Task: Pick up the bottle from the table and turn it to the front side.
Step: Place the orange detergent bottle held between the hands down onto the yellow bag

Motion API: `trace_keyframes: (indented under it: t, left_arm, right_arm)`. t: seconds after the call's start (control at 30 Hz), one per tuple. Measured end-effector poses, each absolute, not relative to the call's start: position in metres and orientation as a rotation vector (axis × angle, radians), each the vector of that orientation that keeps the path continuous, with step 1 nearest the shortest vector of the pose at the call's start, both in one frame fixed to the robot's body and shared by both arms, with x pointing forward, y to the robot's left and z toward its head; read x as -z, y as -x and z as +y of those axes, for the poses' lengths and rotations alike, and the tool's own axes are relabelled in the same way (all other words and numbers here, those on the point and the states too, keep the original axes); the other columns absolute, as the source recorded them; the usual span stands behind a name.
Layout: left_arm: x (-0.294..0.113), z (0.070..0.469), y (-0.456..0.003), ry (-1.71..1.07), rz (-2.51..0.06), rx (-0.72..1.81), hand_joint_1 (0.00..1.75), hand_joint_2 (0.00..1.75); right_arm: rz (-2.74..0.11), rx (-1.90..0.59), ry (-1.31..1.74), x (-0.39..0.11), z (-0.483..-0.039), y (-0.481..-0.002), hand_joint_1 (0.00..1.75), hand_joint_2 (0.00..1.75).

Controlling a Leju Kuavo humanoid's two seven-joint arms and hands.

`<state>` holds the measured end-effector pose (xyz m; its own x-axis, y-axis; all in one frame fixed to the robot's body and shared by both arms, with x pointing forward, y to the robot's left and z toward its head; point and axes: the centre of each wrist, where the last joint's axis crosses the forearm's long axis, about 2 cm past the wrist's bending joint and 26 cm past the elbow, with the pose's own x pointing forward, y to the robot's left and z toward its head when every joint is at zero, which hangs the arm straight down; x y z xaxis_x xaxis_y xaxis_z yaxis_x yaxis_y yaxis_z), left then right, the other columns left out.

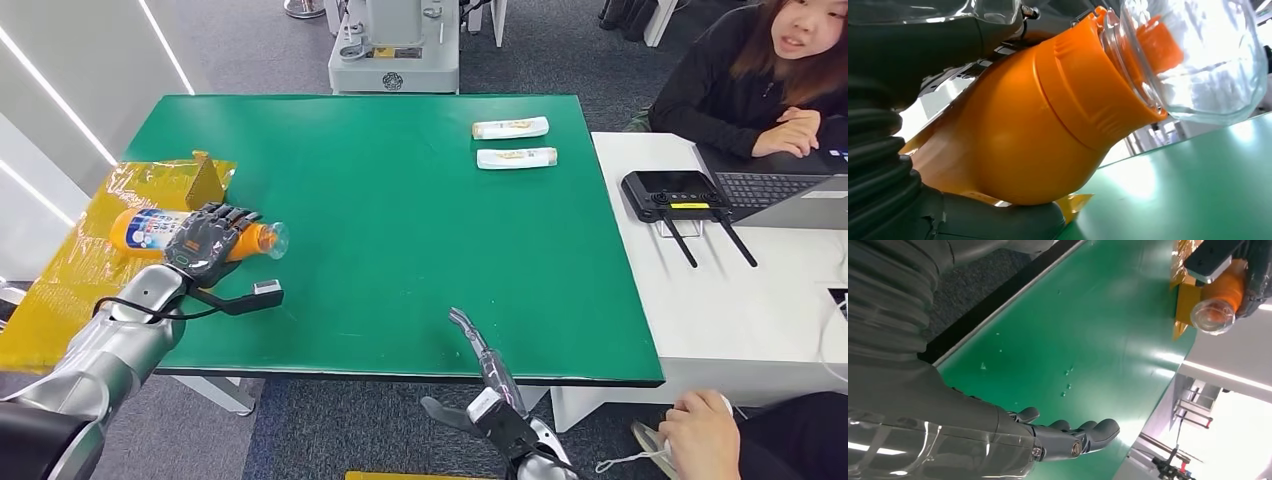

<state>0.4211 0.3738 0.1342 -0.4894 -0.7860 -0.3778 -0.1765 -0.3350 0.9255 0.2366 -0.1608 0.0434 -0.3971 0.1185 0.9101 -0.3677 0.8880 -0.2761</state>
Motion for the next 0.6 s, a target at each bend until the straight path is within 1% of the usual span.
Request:
trace_keyframes:
  t: [0.2, 0.37, 0.5, 0.6]
  left_arm:
    - [-0.134, 0.355, -0.424, -1.18, -1.551, 1.859, 1.75, 1.75]
    - [-0.134, 0.339, -0.427, -1.104, -1.609, 1.734, 1.75, 1.75]
    - [-0.135, 0.331, -0.43, -0.977, -1.61, 1.578, 1.75, 1.75]
    - [-0.136, 0.328, -0.431, -0.948, -1.613, 1.516, 1.75, 1.75]
  right_arm:
    - [-1.901, -0.547, -0.175, -0.045, -0.161, -0.226, 0.0, 1.75]
    - [-1.897, -0.553, -0.165, -0.044, -0.164, -0.219, 0.0, 1.75]
    - [-1.891, -0.557, -0.157, -0.043, -0.168, -0.217, 0.0, 1.75]
    - [-1.886, -0.564, -0.154, -0.042, -0.172, -0.217, 0.0, 1.75]
